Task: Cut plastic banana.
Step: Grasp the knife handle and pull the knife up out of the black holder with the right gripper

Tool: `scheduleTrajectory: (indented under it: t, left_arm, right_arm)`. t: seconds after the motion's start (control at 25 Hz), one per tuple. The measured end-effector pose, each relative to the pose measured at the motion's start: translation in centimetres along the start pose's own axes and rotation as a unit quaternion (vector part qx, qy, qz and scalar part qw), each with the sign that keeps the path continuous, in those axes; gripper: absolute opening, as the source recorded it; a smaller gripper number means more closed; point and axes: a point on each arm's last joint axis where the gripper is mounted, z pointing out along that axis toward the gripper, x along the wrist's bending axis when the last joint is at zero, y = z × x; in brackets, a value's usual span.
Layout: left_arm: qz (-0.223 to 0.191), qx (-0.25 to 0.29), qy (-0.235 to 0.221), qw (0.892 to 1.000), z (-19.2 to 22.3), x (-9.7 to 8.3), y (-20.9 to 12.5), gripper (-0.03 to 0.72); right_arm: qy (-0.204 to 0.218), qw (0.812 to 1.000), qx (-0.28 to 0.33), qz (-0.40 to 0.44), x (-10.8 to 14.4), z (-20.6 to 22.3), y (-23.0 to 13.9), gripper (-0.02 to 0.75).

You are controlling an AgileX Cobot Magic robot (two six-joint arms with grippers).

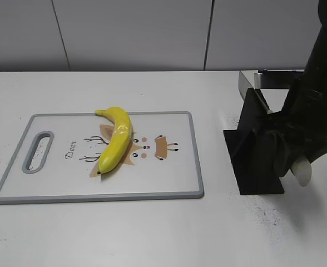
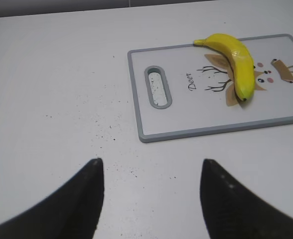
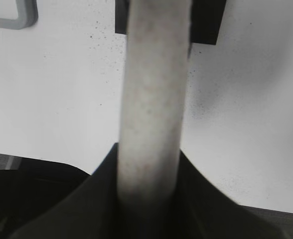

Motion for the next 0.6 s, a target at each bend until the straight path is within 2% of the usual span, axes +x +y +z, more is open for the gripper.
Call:
scheduleTrajectory:
  t: [0.28, 0.6]
  left_arm:
    - [0.000, 0.000, 0.000, 1.000, 0.0, 0.0, 0.0, 0.586]
    - [0.000, 0.000, 0.000, 1.000, 0.0, 0.0, 0.0, 0.586]
  right_arm:
    - [0.002, 1.000, -0.019, 0.003, 0.2, -1.6, -0.2, 0.169]
    - [-0.012, 0.996, -0.083, -0.005, 0.5, -5.4, -0.2, 0.164]
